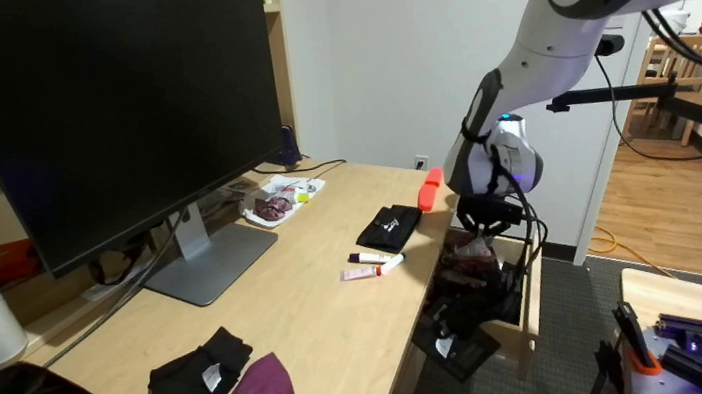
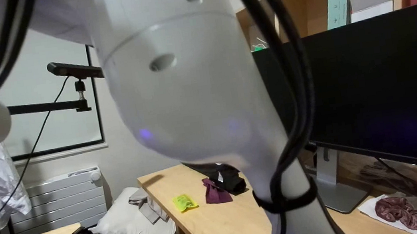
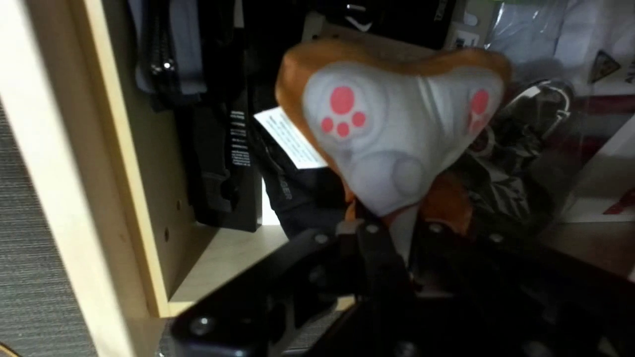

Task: Remove the plush toy from the drawer on the right and put it on the desk

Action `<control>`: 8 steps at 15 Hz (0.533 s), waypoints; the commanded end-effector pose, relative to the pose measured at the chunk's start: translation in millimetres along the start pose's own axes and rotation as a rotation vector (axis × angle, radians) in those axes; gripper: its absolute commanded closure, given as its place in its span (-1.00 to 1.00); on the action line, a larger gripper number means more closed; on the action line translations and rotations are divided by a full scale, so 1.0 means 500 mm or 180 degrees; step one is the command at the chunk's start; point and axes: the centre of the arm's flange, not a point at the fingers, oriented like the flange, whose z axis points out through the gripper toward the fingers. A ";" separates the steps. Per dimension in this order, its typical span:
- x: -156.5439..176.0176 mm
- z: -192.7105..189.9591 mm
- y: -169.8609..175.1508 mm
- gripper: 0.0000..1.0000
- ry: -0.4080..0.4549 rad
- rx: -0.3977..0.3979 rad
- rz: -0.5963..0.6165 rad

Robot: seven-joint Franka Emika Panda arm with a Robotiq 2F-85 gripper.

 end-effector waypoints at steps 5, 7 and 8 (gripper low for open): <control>-0.048 -0.237 0.086 0.82 -0.0256 -0.0004 -0.0433; -0.085 -0.276 0.107 0.82 -0.0336 0.0046 -0.0640; -0.101 -0.289 0.110 0.82 -0.0379 0.0081 -0.0767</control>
